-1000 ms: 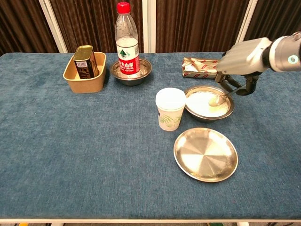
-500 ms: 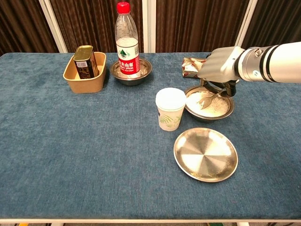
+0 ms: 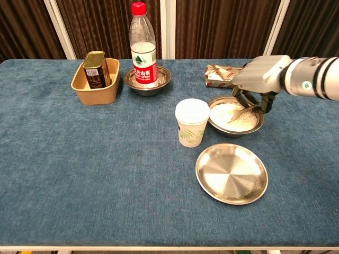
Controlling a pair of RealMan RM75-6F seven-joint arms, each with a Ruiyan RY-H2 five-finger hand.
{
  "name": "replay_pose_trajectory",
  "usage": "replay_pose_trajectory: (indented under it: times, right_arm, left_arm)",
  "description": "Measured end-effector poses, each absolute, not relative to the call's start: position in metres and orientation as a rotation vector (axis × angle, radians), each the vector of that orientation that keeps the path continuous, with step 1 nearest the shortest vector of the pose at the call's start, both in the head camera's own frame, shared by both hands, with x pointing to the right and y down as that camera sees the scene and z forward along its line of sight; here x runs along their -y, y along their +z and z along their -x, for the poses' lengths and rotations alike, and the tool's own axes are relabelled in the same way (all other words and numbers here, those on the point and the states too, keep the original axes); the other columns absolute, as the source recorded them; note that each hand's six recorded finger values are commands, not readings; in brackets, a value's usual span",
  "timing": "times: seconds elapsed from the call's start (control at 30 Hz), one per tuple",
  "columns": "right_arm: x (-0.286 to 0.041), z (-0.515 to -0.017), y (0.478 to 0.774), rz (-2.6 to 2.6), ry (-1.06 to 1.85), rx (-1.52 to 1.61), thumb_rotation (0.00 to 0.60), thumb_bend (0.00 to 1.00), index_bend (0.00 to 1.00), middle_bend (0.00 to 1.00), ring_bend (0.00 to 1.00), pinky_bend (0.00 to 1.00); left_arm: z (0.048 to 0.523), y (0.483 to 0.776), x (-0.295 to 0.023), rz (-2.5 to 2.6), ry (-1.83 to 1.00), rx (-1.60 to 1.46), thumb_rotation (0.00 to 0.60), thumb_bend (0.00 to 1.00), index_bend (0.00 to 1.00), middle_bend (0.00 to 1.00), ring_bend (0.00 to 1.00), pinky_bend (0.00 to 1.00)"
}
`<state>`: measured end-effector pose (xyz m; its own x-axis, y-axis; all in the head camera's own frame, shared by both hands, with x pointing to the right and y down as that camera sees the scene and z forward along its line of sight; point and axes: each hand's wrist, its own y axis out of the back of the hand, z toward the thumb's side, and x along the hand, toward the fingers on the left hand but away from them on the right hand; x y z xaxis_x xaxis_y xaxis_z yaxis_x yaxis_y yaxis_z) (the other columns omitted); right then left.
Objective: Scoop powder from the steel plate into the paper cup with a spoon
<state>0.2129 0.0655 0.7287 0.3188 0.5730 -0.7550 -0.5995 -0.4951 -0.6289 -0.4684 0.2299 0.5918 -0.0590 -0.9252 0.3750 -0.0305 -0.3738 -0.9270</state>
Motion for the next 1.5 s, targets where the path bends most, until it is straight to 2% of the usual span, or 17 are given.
replay_pose_trajectory:
  times: [0.37, 0.73, 1.17, 1.5]
  right_arm:
    - [-0.063, -0.254, 0.716, 1.626, 1.422, 0.131, 0.6, 0.36, 0.55, 0.55, 0.21, 0.09]
    - [-0.06, -0.259, 0.7, 1.683, 1.385, 0.187, 0.6, 0.36, 0.55, 0.55, 0.22, 0.08]
    - [-0.057, -0.199, 0.669, 1.747, 1.208, 0.141, 0.6, 0.36, 0.55, 0.55, 0.22, 0.07]
    - [-0.055, -0.157, 0.667, 1.603, 1.113, -0.048, 0.6, 0.36, 0.55, 0.55, 0.22, 0.05]
  left_arm:
    - [0.463, 0.586, -0.227, 1.457, -1.522, -1.051, 0.6, 0.13, 0.16, 0.11, 0.06, 0.05]
    - [0.459, 0.582, -0.225, 1.446, -1.524, -1.036, 0.6, 0.13, 0.16, 0.1, 0.06, 0.05]
    - [0.462, 0.585, -0.224, 1.454, -1.545, -1.037, 0.6, 0.13, 0.16, 0.11, 0.06, 0.05]
    - [0.465, 0.587, -0.227, 1.461, -1.546, -1.05, 0.6, 0.13, 0.16, 0.1, 0.06, 0.05]
